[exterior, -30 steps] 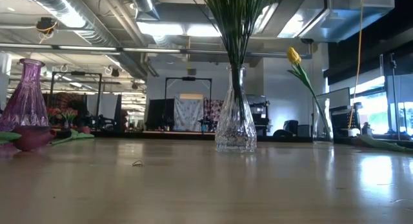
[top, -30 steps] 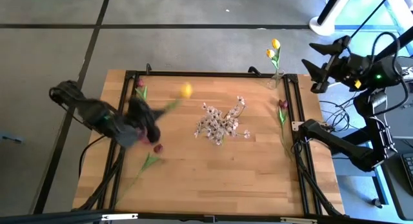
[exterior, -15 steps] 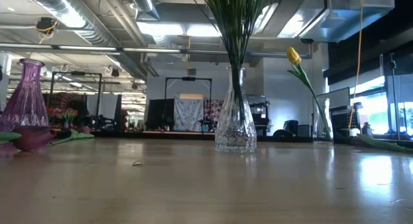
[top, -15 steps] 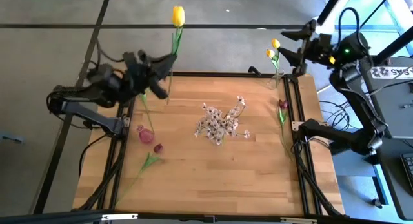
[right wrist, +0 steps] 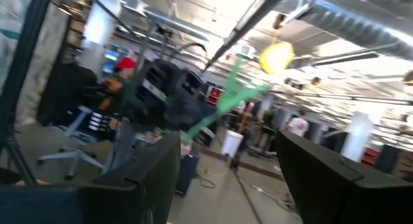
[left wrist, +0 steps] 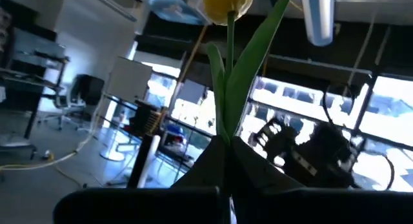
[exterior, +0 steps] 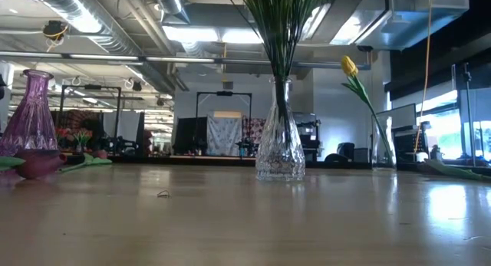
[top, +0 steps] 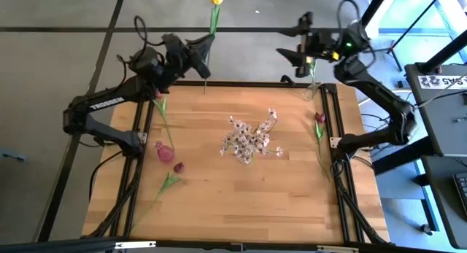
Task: Sort flowers into vase by color
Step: Put the yellow tulip into the top transparent vase
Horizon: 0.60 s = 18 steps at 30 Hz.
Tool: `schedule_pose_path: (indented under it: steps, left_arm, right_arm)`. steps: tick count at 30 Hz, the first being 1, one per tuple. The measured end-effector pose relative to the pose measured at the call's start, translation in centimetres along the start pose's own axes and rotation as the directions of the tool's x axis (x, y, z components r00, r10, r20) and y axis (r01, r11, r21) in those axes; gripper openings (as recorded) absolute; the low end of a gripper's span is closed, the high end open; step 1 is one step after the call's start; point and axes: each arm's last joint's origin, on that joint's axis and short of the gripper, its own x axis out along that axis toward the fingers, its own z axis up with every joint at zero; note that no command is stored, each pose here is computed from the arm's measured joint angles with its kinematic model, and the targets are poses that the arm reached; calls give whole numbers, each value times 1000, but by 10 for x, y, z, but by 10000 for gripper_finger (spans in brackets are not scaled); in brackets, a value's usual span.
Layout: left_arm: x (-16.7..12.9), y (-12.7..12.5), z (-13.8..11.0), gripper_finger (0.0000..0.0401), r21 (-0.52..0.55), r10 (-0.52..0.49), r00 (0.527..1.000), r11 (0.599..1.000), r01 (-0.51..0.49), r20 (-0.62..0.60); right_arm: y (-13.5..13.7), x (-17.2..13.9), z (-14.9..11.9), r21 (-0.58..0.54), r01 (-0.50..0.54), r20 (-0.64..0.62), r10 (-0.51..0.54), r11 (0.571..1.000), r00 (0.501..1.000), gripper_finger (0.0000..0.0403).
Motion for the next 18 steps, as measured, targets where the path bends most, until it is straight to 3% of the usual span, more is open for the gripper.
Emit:
schedule_pose_path:
  steps: [13,18]
  left_arm:
    - [11,21,-9,1,48,-221,964,972,230,-148]
    - [11,21,-9,2,93,-233,960,964,249,-153]
  right_arm:
    - [-8,84,-37,63,-23,21,22,998,1000,253]
    - [-5,101,-51,44,7,32,-9,999,999,253]
